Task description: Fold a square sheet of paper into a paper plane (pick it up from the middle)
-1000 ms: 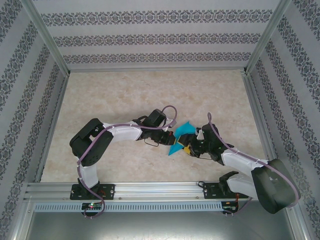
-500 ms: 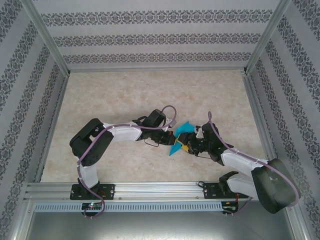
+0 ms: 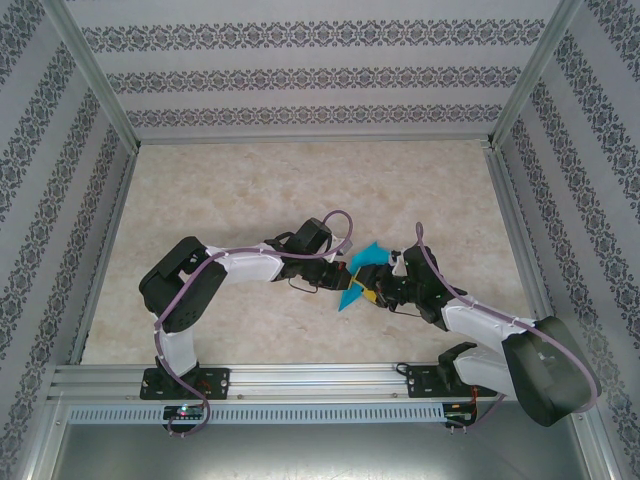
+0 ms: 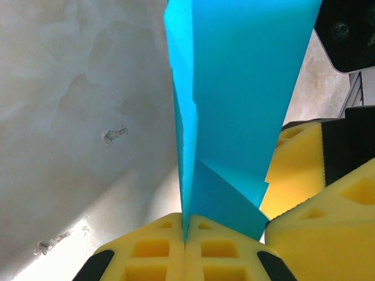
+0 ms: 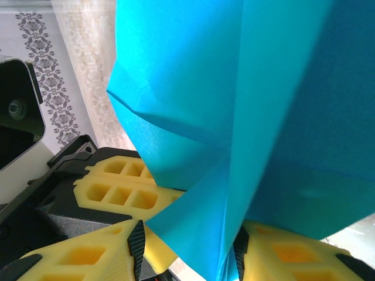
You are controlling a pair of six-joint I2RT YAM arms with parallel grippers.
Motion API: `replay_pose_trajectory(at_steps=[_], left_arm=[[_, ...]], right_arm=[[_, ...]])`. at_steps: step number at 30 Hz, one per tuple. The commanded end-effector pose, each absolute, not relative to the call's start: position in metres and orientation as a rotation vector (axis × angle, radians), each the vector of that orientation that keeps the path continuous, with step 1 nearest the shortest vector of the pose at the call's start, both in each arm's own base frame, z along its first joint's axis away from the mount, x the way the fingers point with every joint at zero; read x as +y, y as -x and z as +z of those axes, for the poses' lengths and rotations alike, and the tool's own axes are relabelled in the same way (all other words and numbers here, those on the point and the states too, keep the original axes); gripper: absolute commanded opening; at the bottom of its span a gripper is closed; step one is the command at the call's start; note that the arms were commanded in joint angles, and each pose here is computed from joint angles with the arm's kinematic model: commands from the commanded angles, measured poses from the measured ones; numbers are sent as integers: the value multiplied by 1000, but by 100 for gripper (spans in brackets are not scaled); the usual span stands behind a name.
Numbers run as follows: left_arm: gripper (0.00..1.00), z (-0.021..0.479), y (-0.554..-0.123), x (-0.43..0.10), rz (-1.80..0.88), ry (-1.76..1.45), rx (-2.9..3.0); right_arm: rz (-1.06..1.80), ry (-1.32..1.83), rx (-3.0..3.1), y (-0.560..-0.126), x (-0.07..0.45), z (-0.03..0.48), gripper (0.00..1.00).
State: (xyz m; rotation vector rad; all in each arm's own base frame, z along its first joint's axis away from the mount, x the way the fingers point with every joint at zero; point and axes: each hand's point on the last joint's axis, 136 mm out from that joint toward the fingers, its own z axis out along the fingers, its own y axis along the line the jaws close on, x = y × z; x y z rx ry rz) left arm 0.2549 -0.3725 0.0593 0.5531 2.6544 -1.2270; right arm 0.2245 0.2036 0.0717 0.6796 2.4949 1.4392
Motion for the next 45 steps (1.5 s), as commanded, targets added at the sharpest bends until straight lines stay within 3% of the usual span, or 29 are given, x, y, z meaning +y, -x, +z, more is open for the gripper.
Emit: replay_pose_trajectory(at_steps=[1,15,25,33,37,45], left_arm=[[2,79,-254,-380,-1298,-597,2596],[1,90,-254,-379,-1333,-573,2570],[2,90,-254,-382,-1362,-561,2574],[2,90,-254,-384,-1381,-553,2574],[5,91,-253,-383,-1378,-556,2577],[13,94,-251,-381,-1378,-556,2574]], right_arm=[[1485,-664,2431,-230,208,81,46],[1313,-679,2560,-216,193,61,32],[1354,-659,2518,-223,198,69,20],[1348,-644,2512,-223,198,69,18],[1342,-634,2511,-226,199,71,18],[1229,-600,2589,-219,191,59,6]])
